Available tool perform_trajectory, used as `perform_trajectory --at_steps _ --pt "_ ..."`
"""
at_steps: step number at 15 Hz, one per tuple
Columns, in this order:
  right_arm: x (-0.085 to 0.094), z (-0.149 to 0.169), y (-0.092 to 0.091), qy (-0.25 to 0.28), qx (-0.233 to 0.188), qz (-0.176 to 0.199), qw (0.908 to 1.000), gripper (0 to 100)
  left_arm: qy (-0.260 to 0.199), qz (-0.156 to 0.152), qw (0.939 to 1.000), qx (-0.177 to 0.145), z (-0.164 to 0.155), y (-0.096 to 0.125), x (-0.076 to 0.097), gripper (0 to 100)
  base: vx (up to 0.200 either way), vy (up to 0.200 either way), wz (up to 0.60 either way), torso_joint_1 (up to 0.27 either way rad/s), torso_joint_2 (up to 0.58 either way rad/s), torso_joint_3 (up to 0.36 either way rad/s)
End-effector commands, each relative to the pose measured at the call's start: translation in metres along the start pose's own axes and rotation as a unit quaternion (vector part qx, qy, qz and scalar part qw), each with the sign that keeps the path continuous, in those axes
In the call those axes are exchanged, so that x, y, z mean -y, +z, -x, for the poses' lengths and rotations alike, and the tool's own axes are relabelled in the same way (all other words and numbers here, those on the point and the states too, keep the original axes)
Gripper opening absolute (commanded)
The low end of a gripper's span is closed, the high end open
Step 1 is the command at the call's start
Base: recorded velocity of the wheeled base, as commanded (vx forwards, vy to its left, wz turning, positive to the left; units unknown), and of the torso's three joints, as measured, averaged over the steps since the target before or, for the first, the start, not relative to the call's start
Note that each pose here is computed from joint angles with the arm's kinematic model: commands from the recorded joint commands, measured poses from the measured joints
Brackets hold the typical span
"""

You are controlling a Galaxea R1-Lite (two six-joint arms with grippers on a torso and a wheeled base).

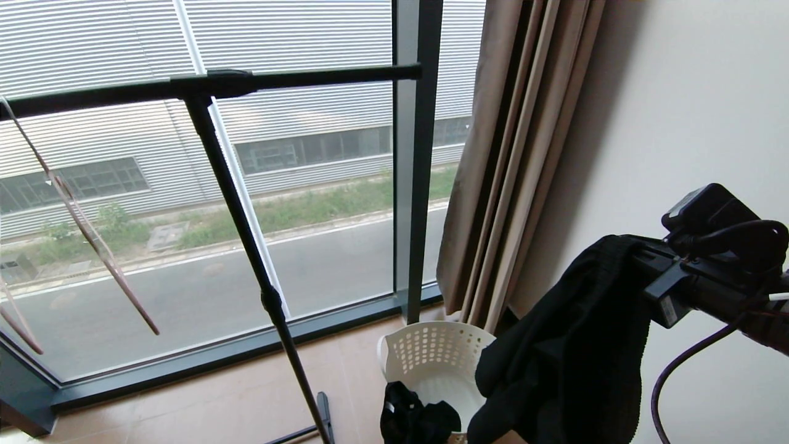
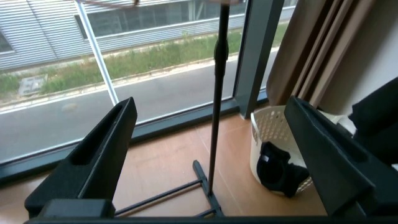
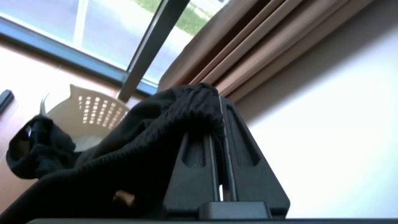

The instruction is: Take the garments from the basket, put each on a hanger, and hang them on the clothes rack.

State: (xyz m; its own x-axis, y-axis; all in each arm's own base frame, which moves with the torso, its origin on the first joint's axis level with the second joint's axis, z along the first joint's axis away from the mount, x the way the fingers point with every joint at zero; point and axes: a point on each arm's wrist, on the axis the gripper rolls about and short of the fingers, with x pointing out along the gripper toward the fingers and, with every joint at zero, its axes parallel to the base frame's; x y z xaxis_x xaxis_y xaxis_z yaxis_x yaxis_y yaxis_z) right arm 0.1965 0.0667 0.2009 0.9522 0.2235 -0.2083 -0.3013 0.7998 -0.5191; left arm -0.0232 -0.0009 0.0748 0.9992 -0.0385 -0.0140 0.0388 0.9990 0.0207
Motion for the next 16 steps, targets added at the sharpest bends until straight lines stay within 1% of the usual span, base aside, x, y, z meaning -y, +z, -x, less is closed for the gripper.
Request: perform_trajectory --at_steps 1,3,8,16 --pt "-0.0003 -0.0004 -0.0004 0.001 -0.001 0.001 1.0000 0 0.000 -0.001 1.0000 -0.001 -0.0001 0.0000 0.0000 100 0.000 0.000 0.00 0.227 -0.55 -0.134" --pt "-0.0006 -0.0011 -0.0008 0.001 -0.002 0.001 1.0000 0 0.000 -0.001 1.0000 -0.001 -0.0001 0.0000 0.0000 100 0.000 0.000 0.00 0.242 -0.57 -0.151" --pt "-0.0011 -0.0010 -0.0015 0.002 -0.003 0.001 1.0000 0 0.000 -0.001 1.0000 -0.001 -0.0001 0.0000 0.0000 100 0.000 0.000 0.00 0.254 -0.58 -0.297" --pt "0.0001 0.0005 -0.0002 -0.003 0.001 0.002 1.0000 0 0.001 0.001 1.0000 -0.001 -0.0001 0.0000 0.0000 100 0.000 0.000 0.00 0.171 -0.39 -0.212"
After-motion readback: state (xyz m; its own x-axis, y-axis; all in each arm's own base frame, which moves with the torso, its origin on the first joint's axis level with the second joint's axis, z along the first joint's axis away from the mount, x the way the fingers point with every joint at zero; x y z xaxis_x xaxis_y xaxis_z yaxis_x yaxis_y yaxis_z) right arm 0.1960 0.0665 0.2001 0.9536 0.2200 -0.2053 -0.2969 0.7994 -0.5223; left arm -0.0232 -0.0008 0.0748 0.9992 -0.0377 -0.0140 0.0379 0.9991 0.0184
